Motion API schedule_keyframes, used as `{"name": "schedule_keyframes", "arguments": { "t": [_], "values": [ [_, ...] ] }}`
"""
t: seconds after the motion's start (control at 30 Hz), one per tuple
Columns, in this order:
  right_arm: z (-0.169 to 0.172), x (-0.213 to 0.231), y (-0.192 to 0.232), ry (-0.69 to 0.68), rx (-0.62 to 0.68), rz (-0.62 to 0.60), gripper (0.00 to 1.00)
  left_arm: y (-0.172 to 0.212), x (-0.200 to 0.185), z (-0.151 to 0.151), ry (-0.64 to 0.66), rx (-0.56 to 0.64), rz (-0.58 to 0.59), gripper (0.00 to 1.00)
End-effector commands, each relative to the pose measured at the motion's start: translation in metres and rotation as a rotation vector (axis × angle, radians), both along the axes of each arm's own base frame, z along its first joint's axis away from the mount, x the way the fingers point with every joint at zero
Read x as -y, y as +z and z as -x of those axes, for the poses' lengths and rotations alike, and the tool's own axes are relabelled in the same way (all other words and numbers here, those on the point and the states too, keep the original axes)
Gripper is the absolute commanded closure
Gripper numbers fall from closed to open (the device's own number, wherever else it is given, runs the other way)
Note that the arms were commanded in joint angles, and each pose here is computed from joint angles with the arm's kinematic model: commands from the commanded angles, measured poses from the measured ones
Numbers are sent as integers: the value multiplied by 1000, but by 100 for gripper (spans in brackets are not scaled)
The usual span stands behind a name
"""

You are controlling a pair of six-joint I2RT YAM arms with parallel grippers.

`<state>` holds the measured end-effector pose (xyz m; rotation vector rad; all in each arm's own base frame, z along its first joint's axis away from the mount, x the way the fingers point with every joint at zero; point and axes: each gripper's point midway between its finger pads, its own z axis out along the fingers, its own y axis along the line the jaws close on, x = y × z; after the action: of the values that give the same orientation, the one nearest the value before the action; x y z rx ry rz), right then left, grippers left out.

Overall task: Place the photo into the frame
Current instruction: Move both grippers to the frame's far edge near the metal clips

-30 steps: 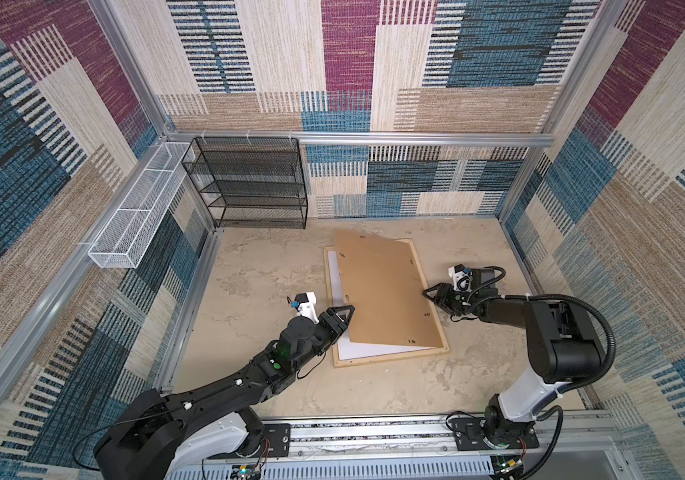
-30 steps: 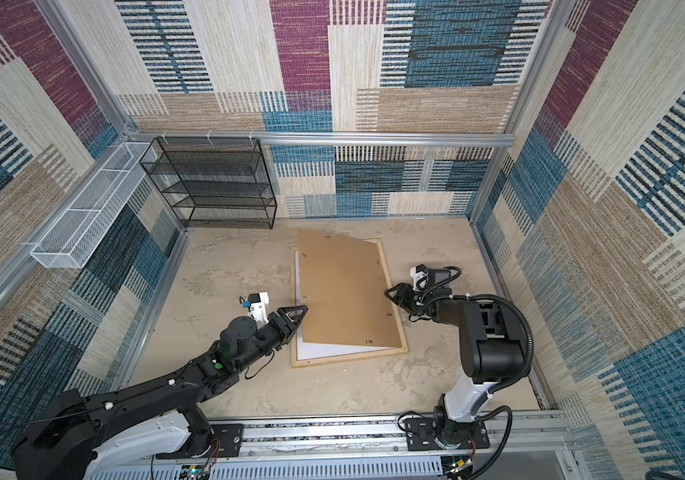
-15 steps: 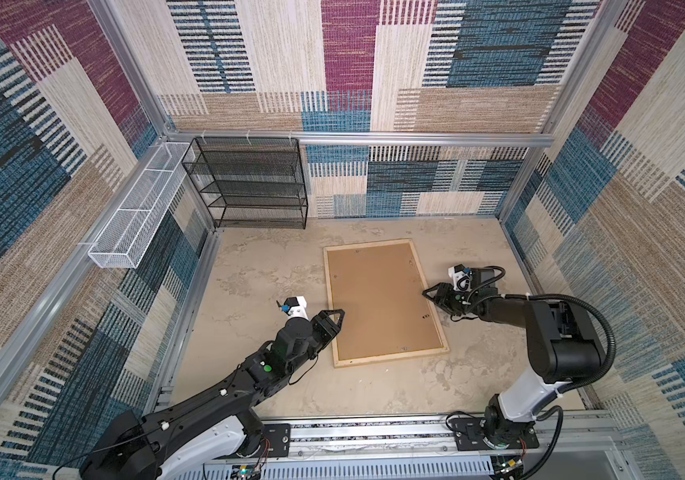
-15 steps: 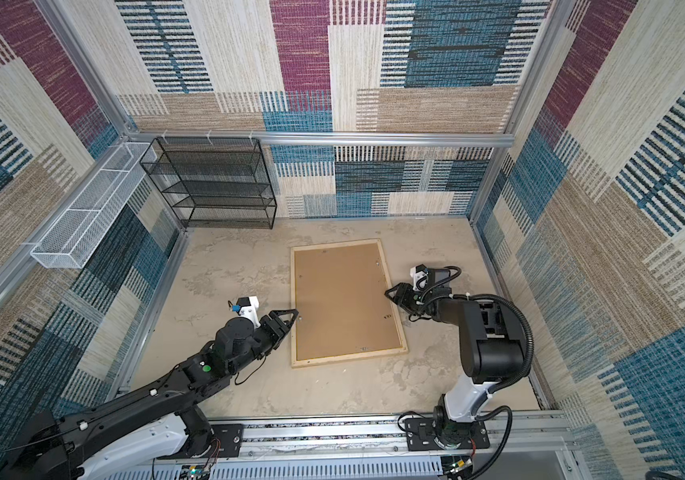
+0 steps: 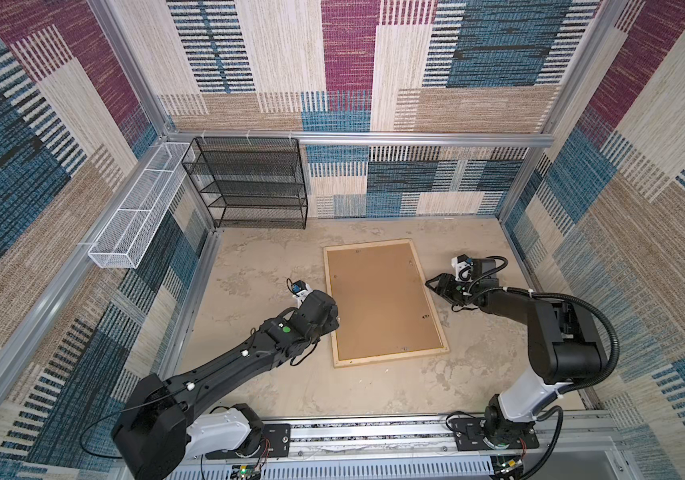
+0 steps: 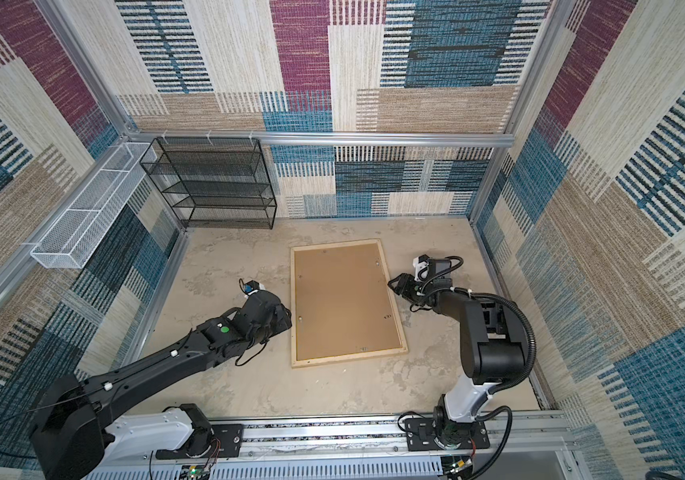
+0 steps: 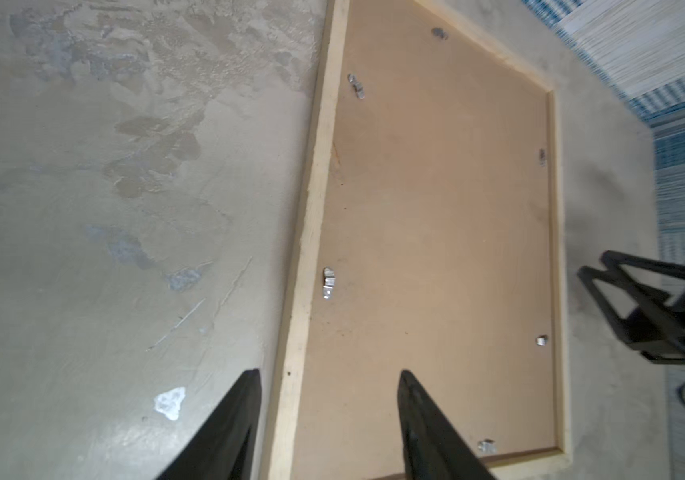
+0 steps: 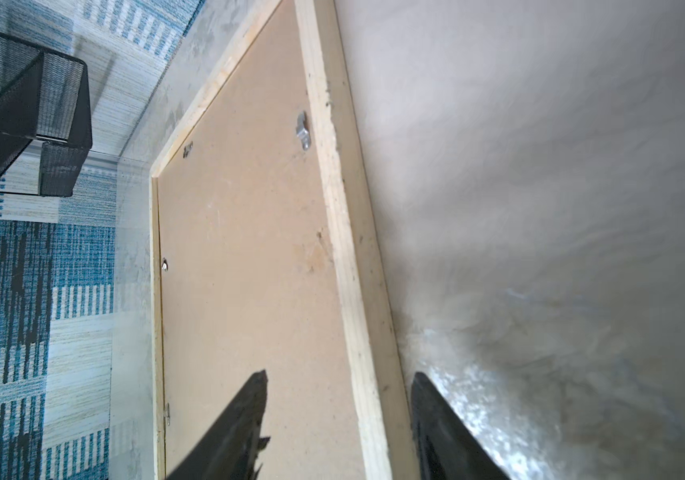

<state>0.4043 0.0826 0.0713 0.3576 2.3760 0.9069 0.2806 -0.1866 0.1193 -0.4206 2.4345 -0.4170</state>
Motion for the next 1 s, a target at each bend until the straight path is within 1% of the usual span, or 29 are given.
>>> {"name": "schedule_keyframes", "arguments": {
  "t": [0.0,0.17,0.23,0.43,0.57,0.73,0.87,0.97],
  "values": [
    [-7,2,14,-1,52,23,42,-21,1,2,-94,-81,-63,48],
    [-12,-2,26,13,100,29,43,-43,0,-13,-111,-128,8,50],
    [-13,-7,30,25,117,21,43,-50,-1,-18,-116,-159,19,51],
    [-19,-38,38,130,152,-12,45,-69,15,-24,-189,-216,64,55],
    [-23,-64,34,192,147,-27,46,-75,17,-29,-191,-218,65,56],
    [-30,-93,26,255,134,-49,49,-75,13,-39,-184,-214,23,57],
    [-34,-110,22,285,127,-61,49,-78,14,-48,-196,-210,5,64],
    [-35,-117,21,295,124,-67,49,-78,11,-60,-192,-192,-13,65]
  ]
}}
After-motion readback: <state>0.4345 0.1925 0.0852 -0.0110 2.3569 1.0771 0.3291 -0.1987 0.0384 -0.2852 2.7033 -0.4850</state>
